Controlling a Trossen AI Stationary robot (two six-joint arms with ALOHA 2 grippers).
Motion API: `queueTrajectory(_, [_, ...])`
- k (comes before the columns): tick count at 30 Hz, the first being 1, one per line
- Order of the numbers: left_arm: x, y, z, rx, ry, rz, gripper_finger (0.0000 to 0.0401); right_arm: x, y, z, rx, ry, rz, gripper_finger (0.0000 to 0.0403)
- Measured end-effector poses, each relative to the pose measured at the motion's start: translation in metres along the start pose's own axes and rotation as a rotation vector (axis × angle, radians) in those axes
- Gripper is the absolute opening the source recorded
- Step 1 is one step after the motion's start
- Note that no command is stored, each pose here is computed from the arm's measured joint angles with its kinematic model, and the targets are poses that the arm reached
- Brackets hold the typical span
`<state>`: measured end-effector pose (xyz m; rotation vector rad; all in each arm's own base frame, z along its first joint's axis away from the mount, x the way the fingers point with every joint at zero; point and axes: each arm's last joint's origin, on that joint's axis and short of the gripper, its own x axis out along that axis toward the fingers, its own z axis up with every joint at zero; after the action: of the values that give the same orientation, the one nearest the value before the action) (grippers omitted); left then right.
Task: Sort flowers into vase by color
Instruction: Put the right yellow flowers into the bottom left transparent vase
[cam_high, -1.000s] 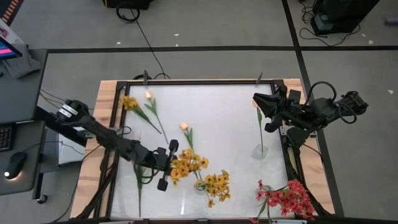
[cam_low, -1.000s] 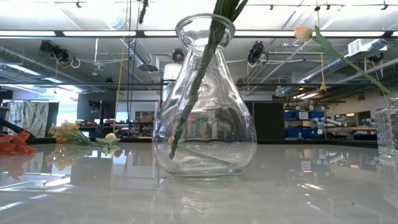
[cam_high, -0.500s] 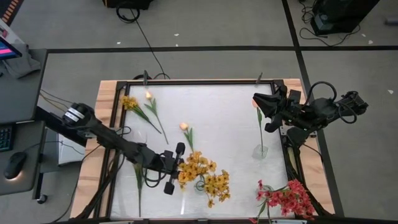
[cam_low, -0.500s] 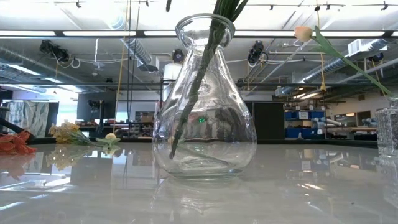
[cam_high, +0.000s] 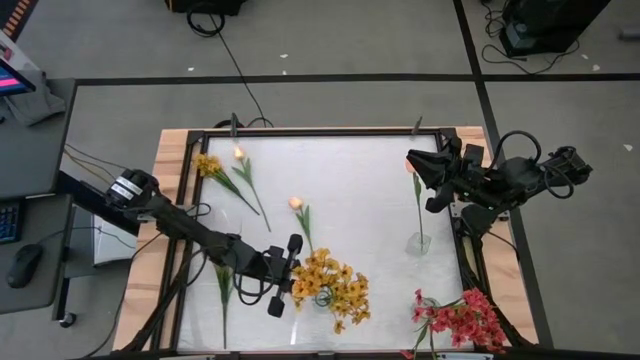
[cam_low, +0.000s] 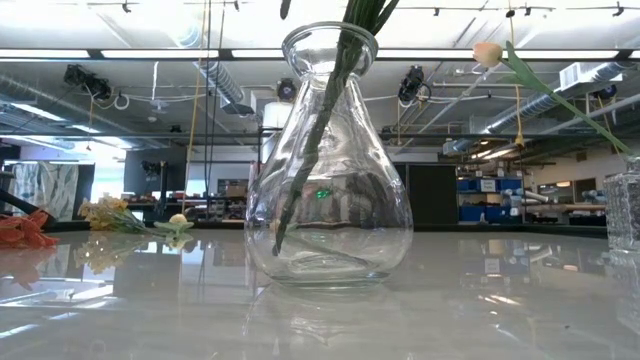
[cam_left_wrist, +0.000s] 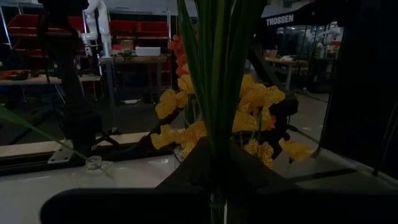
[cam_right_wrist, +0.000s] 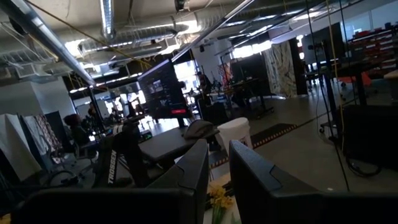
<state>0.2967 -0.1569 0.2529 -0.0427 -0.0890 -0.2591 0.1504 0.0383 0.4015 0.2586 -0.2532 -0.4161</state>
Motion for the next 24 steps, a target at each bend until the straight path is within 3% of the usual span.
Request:
queueTrajectory(20, [0.001,0.000,0.001,0.031,-0.013,0.001,0.0030,0.000,0.000,0.000,0.000,0.000,0.000,0.0075])
queueTrajectory(24, [0.011,-0.004,-0.006,0.029,-0.001,-0.041,0.0030,0.000,0.000,0.000,0.000,0.000,0.000,0.0075])
